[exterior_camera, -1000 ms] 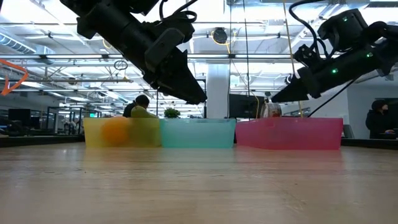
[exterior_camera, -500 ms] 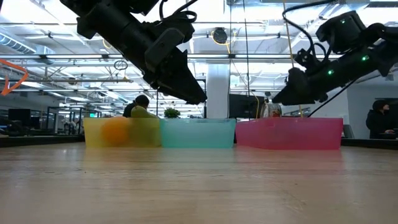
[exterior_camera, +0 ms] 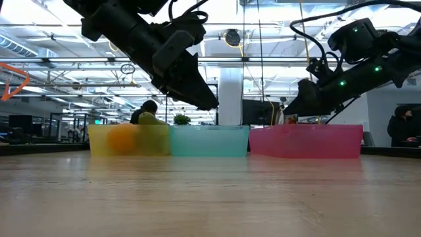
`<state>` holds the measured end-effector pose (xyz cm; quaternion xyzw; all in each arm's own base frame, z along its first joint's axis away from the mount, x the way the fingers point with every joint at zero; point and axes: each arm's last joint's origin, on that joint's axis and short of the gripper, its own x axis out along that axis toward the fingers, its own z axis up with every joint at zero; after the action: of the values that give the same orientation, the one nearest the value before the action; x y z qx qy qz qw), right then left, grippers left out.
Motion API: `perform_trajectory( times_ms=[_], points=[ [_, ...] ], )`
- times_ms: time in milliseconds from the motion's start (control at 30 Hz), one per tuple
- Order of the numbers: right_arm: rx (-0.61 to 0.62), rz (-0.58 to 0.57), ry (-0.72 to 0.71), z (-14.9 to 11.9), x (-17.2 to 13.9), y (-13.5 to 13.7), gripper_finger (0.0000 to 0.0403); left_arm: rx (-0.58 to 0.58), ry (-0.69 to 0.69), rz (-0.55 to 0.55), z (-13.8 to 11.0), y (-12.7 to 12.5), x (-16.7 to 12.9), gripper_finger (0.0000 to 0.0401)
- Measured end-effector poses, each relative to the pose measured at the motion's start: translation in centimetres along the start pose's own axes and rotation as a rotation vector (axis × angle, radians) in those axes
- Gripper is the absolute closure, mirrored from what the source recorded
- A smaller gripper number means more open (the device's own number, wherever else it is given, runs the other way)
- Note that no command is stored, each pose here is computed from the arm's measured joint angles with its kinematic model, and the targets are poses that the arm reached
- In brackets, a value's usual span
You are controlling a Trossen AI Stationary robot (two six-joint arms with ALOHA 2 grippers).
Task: Pick & Place Food Item
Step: Put the green tuna can into the red bin
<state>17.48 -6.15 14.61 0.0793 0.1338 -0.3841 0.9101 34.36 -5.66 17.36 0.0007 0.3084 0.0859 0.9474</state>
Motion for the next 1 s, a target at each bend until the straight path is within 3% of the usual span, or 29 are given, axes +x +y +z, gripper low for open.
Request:
perform_trajectory(
  times_ms=[233, 500, 667, 867, 1000],
  points=[
    [0.122, -0.058, -0.026, -0.1, 0.9, -0.5, 0.0074, 0.0, -0.001, 0.0, 0.0, 0.0, 0.0, 0.0174],
    [0.117, -0.067, 0.004, -0.8, 1.3, -0.4, 0.0085, -0.005, -0.001, 0.006, 0.1, 0.2, 0.1, 0.0174],
    [0.17, -0.06, -0.009, -0.6, 1.3, -0.4, 0.0133, -0.024, 0.0, 0.01, 0.1, 0.4, 0.1, 0.0174],
    [0.179, -0.052, -0.018, -0.5, 1.3, -0.3, 0.0252, -0.024, 0.0, 0.009, 0.1, 0.4, 0.1, 0.0174],
    [0.214, -0.012, -0.013, -0.4, 1.3, -0.2, 0.0256, -0.023, 0.0, 0.008, 0.1, 0.4, 0.1, 0.0174]
  ],
)
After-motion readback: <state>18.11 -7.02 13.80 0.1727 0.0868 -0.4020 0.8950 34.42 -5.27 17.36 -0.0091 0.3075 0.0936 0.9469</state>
